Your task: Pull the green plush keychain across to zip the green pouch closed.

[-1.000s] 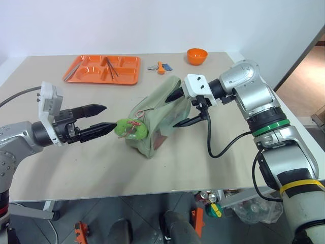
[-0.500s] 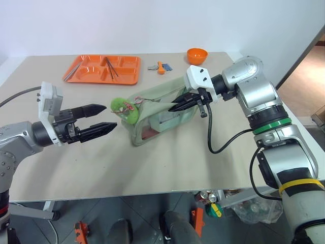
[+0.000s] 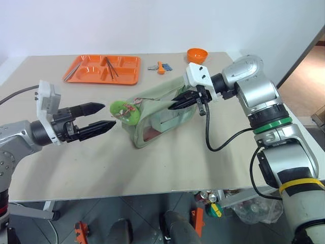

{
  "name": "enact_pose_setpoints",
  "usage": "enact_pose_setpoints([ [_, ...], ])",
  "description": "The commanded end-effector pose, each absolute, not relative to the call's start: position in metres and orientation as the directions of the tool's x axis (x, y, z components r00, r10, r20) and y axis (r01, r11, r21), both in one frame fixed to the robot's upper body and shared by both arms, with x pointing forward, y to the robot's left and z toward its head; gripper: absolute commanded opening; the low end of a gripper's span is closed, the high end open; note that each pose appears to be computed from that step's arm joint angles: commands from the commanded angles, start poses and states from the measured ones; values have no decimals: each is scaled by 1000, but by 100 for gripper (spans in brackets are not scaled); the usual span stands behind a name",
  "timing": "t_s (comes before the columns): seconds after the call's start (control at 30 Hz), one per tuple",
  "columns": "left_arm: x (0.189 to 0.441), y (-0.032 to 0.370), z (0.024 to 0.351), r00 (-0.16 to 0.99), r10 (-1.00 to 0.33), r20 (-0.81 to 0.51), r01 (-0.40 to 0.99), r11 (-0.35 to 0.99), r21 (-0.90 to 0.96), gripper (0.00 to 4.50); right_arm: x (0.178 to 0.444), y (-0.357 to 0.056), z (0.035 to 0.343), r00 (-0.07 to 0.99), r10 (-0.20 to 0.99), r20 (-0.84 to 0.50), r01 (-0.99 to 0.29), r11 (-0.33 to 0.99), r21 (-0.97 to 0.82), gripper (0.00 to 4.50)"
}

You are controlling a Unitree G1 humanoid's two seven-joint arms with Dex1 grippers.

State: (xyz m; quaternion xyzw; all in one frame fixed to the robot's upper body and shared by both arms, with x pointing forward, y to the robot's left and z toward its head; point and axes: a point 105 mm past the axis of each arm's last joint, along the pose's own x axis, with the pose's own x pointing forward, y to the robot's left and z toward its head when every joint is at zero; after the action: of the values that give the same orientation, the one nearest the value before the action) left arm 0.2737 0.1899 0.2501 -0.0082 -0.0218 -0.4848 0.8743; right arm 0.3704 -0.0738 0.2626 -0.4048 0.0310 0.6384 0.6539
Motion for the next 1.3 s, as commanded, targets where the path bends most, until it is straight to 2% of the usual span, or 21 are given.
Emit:
enact_pose_setpoints([
  [0.03,268,201,264,561,-824,85,823,565,48,450,381,-85,281,311,783,-538,-871,9,-491,4],
  [0.17,266,210,254,595,-803,37,801,596,56,450,386,-83,274,369,743,-559,-893,117,-434,4],
  [0.33,266,222,255,630,-775,39,773,631,67,450,382,-76,273,388,729,-564,-908,196,-371,4],
  [0.43,266,222,255,628,-777,44,774,630,66,450,383,-71,287,411,725,-553,-900,227,-371,4],
  [0.53,266,218,252,623,-781,44,779,624,61,450,380,-68,313,425,734,-530,-886,216,-410,4],
  [0.63,267,214,250,616,-786,51,784,618,56,450,374,-70,328,414,718,-560,-874,140,-466,4],
  [0.8,268,213,249,614,-787,64,786,617,50,450,373,-70,330,406,686,-604,-870,88,-485,4],
  [0.93,268,213,250,613,-786,80,786,617,43,450,370,-57,315,372,678,-634,-883,47,-468,4],
  [1.03,269,212,248,612,-786,81,786,616,38,450,373,-44,311,379,693,-613,-879,62,-473,4],
  [1.2,269,212,251,609,-789,78,789,613,39,450,382,-32,331,419,724,-548,-860,124,-494,4],
  [1.3,268,213,252,611,-787,82,787,615,39,450,382,-29,332,411,731,-544,-863,119,-491,4],
])
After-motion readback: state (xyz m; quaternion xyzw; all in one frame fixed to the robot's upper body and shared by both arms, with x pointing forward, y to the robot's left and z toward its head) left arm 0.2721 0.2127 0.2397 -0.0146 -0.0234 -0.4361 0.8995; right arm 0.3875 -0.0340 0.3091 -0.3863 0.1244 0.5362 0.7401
